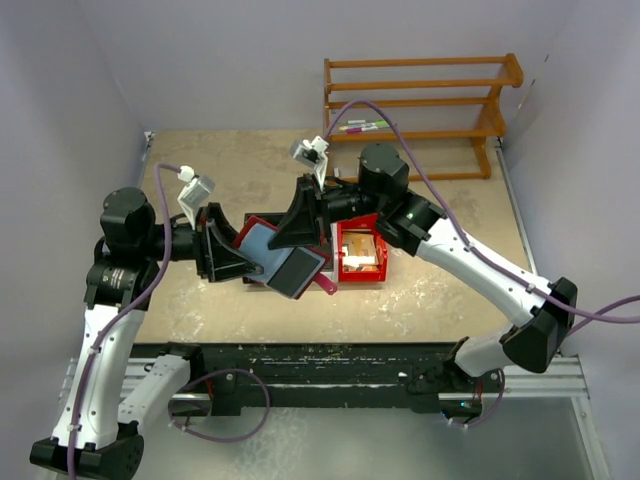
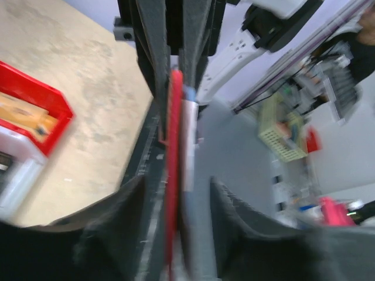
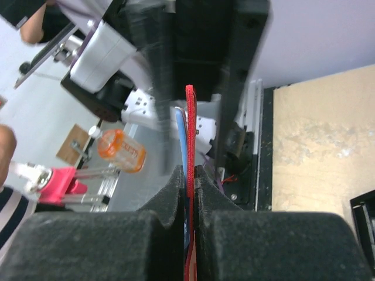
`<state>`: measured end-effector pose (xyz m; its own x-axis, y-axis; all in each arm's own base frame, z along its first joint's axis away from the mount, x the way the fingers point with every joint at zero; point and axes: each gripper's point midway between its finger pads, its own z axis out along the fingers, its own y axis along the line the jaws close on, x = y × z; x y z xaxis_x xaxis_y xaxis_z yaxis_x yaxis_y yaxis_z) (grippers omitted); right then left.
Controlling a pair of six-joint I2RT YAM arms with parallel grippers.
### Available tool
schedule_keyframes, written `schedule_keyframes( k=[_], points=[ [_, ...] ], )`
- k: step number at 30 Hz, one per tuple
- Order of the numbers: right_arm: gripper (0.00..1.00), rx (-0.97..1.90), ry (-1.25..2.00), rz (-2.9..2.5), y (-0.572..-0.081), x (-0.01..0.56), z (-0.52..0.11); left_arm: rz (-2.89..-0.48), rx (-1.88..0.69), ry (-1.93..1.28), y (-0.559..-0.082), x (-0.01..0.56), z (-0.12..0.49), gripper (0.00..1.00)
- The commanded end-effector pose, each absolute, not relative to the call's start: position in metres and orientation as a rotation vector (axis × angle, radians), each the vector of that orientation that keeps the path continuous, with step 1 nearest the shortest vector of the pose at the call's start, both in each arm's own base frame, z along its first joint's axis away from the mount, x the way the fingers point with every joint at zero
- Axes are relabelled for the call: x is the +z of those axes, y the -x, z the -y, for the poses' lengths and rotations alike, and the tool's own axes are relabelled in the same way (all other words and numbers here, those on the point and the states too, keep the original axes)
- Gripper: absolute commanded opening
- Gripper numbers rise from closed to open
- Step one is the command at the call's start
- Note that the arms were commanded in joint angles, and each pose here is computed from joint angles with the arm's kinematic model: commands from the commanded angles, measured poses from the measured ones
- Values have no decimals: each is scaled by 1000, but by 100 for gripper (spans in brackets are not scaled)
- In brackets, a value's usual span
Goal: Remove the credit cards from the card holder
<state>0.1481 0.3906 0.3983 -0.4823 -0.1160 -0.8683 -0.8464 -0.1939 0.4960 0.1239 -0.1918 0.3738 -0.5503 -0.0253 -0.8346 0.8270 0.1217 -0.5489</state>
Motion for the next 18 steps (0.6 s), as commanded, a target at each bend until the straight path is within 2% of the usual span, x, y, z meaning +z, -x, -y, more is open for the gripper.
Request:
schedule_keyframes(
  k=[1,2,3,6,8,13,18],
  points=[
    [0,1664,937,-1398,-162,450,-381,-1639,-1472,-813,-121,387,191,75],
    [0,1660,868,-1394,-167,454,-379,-1645,-1463,-794,-124,387,191,86],
    [0,1660,793,-1363,-171,462,-375,-1651,-1457,-773,-126,387,191,92],
    [0,1699,544,-1130,-176,502,-355,-1649,-1472,-702,-131,390,192,97],
    [0,1749,418,-1068,-180,504,-345,-1648,-1496,-645,-134,390,193,98],
    [0,1852,287,-980,-176,513,-344,-1644,-1586,-563,-138,391,195,96],
    [0,1828,111,-957,-185,503,-341,-1614,-1625,-530,-140,398,196,85]
  ],
)
